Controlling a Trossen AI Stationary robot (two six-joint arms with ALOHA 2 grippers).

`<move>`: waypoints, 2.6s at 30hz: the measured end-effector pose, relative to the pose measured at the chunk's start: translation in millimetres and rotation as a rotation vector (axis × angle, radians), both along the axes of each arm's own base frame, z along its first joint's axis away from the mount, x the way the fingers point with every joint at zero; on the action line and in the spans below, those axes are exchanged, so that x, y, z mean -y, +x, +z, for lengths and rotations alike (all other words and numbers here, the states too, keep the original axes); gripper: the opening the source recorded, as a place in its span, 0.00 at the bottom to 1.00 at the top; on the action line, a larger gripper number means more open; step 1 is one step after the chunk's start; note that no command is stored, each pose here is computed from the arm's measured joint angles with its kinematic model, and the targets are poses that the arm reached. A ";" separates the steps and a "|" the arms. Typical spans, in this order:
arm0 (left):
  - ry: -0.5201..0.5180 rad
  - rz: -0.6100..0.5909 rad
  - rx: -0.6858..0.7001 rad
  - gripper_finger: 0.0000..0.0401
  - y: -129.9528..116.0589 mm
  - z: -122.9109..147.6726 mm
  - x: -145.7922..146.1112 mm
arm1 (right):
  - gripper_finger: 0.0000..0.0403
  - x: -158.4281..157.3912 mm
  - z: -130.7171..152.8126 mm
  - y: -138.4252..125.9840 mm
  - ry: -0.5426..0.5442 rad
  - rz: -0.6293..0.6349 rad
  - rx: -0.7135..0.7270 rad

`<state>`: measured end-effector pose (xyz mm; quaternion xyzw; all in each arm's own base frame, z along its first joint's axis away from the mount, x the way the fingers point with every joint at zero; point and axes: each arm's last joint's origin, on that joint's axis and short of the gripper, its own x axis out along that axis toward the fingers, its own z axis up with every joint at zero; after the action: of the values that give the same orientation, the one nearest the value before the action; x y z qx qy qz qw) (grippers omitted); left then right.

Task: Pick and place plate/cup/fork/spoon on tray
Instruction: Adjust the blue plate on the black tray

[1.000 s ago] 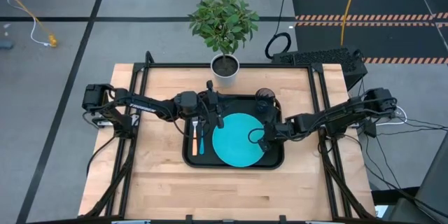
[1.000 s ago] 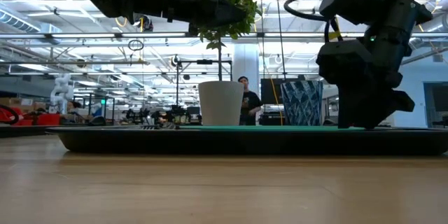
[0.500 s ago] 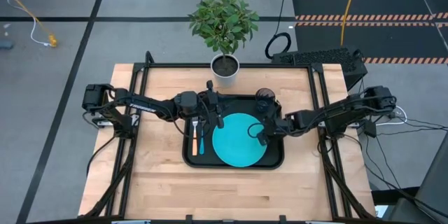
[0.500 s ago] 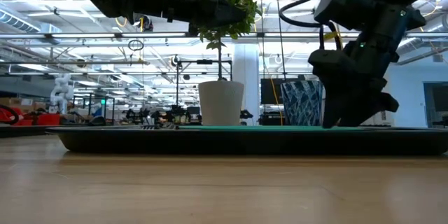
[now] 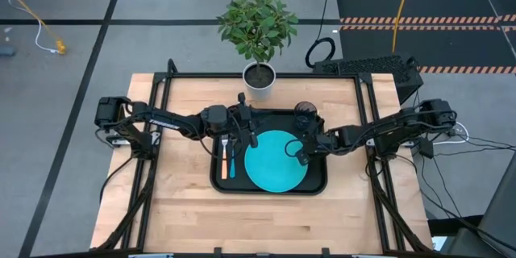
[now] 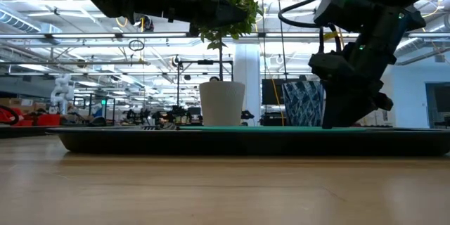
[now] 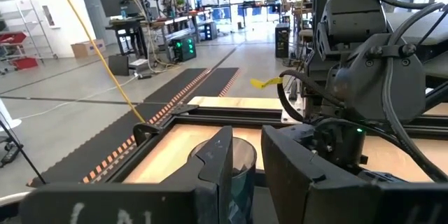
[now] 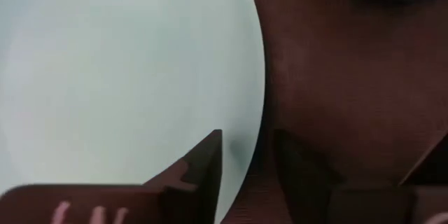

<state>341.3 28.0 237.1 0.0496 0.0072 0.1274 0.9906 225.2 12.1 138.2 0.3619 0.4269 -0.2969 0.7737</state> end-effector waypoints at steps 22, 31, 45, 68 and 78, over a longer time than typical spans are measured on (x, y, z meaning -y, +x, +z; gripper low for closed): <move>0.000 0.000 -0.003 0.20 0.0 -0.3 0.0 | 0.01 5.9 0.2 0.0 -0.063 -0.013 -0.005; 0.000 0.000 -0.003 0.20 0.0 -0.3 0.0 | 0.00 9.4 0.5 0.3 -0.083 -0.037 0.000; 0.000 0.000 -0.004 0.20 0.0 -0.4 0.0 | 0.00 10.6 4.0 5.9 -0.105 -0.096 0.079; -0.004 0.000 -0.002 0.20 0.0 -0.3 -0.1 | 0.00 11.9 3.9 5.1 -0.096 -0.212 0.100; -0.004 0.000 -0.002 0.20 0.0 -0.3 0.0 | 0.01 11.2 3.6 5.1 -0.064 -0.218 0.101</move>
<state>341.3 28.0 236.8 0.0477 0.0083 0.1272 0.9907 230.2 0.9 141.8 0.3959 0.3360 -0.3740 0.7684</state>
